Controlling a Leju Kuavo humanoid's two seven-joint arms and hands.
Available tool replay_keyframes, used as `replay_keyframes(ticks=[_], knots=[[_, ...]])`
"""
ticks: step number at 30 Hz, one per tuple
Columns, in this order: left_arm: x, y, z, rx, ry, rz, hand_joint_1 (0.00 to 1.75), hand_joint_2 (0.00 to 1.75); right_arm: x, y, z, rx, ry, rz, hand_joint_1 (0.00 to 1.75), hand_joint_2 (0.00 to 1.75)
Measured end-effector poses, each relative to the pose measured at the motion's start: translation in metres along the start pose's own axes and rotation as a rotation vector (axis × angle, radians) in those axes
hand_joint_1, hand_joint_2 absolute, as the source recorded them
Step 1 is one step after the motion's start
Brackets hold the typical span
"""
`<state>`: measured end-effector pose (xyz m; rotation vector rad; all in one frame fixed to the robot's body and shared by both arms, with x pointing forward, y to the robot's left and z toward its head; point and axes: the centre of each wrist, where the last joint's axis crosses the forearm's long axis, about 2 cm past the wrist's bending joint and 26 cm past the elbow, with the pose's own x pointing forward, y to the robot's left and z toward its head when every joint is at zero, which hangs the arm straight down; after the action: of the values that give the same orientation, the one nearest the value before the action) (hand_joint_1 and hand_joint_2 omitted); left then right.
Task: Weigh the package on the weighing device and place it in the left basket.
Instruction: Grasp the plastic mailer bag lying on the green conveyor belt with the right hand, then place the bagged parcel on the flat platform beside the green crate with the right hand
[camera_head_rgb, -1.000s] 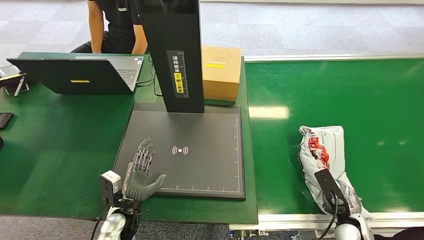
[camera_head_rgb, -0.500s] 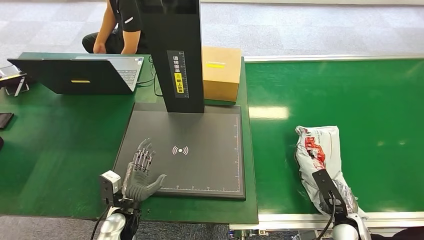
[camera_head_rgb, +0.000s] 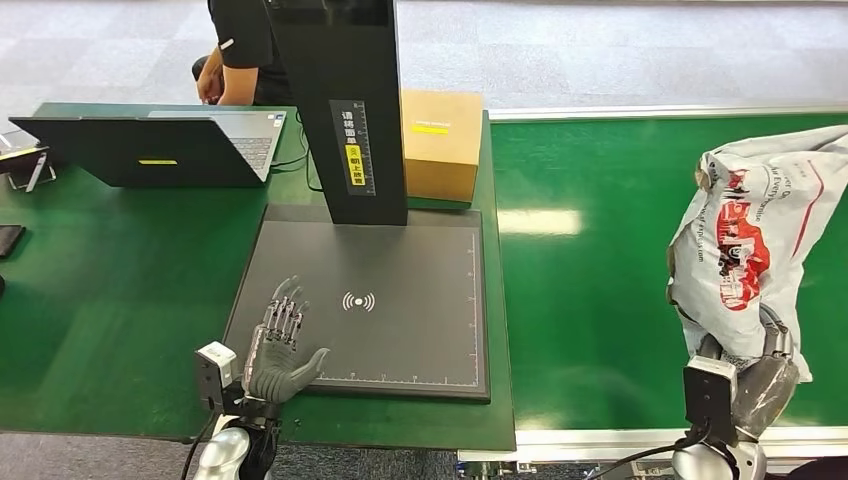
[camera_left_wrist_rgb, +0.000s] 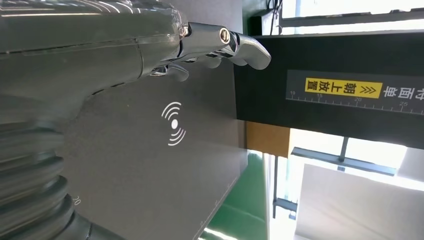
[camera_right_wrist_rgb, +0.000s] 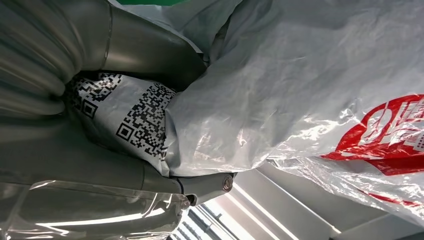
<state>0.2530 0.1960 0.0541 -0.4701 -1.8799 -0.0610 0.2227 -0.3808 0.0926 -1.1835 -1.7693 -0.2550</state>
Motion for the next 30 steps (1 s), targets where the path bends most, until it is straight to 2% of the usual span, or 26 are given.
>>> replay_keyframes(ticks=[4, 12, 17, 22, 24, 30], knots=[[0.000, -0.001, 0.000, 0.001, -0.002, 0.006, 0.00, 1.75, 0.004, -0.001, 0.001, -0.087, -0.044, -0.030, 1.75, 1.75], [0.000, -0.004, -0.001, -0.003, -0.005, 0.015, 0.00, 1.75, 0.012, -0.003, 0.002, -0.207, -0.028, -0.065, 1.75, 1.75], [0.000, -0.005, -0.002, -0.006, -0.007, 0.018, 0.00, 1.75, 0.020, -0.005, 0.001, -0.217, -0.067, -0.061, 1.75, 1.75], [0.003, -0.004, -0.004, 0.008, -0.036, 0.008, 0.00, 1.75, 0.034, 0.008, -0.001, -0.064, -0.205, -0.011, 1.75, 1.75], [0.007, -0.003, -0.005, 0.020, -0.068, -0.015, 0.00, 1.75, 0.042, 0.018, -0.002, 0.044, -0.268, -0.002, 1.75, 1.75], [0.022, -0.001, -0.010, 0.045, -0.162, -0.061, 0.00, 1.75, 0.060, 0.049, -0.010, 0.359, -0.352, -0.045, 1.75, 1.75]])
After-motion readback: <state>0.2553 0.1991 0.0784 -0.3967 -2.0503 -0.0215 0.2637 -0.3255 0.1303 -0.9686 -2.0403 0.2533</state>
